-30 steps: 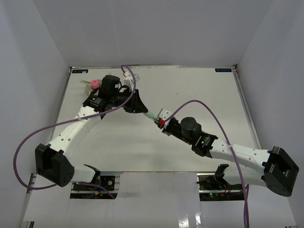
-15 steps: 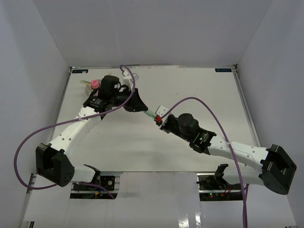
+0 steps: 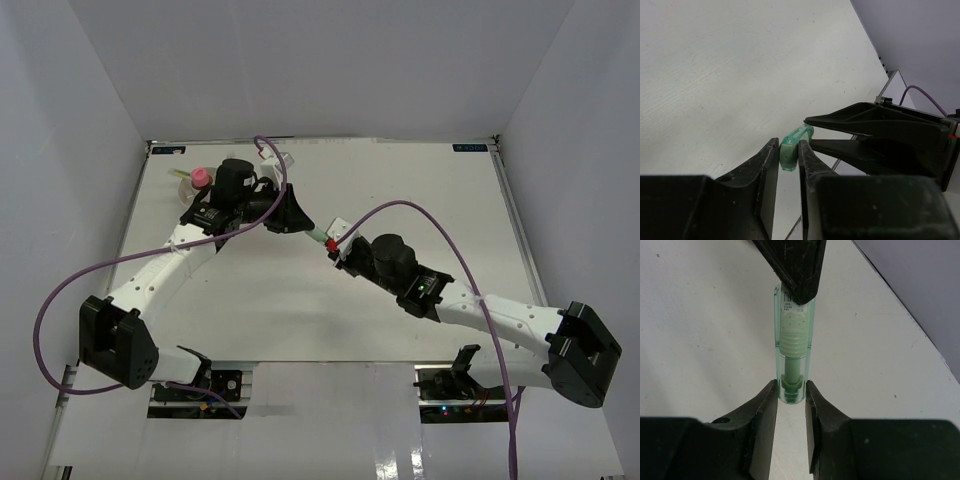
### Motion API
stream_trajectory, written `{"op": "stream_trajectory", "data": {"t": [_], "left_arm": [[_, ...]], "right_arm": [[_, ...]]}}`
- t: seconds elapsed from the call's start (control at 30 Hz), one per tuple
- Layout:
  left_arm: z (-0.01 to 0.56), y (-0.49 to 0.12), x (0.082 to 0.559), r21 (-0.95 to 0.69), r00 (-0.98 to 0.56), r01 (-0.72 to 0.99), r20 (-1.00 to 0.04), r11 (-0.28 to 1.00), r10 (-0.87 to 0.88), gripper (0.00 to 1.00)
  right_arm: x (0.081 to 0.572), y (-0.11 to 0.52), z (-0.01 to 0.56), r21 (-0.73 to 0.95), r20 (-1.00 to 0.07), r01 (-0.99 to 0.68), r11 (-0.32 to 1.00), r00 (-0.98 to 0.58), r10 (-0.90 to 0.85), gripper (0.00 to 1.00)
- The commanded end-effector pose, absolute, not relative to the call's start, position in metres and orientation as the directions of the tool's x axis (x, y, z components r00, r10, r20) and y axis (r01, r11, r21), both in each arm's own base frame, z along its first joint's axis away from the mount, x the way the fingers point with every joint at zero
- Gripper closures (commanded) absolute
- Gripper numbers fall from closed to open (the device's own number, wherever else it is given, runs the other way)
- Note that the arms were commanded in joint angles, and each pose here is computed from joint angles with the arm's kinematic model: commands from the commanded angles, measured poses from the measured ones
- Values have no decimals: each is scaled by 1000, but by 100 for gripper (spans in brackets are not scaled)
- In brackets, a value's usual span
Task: Sort the stationery into containers
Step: Close the pen cap on the pen.
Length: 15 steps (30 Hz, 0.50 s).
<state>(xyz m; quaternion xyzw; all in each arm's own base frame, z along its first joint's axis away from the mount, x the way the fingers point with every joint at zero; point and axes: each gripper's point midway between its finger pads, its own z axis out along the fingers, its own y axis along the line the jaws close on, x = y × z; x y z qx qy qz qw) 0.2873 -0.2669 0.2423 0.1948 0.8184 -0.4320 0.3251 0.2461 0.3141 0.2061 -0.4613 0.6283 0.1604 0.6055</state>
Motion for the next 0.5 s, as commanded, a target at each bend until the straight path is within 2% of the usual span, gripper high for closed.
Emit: {"op": "stream_trajectory", "data": {"t": [0.0,0.47], "left_arm": [[210,-286,243,-666,-806,563,-573,489,148,70],[207,-292,239,-687,-818,551,-557,473,145,66]], "right_arm": [[247,330,371,-350,-896,-696,627,444,-7,80],[247,332,393,-345,-883,-700,625,467,37,80]]}}
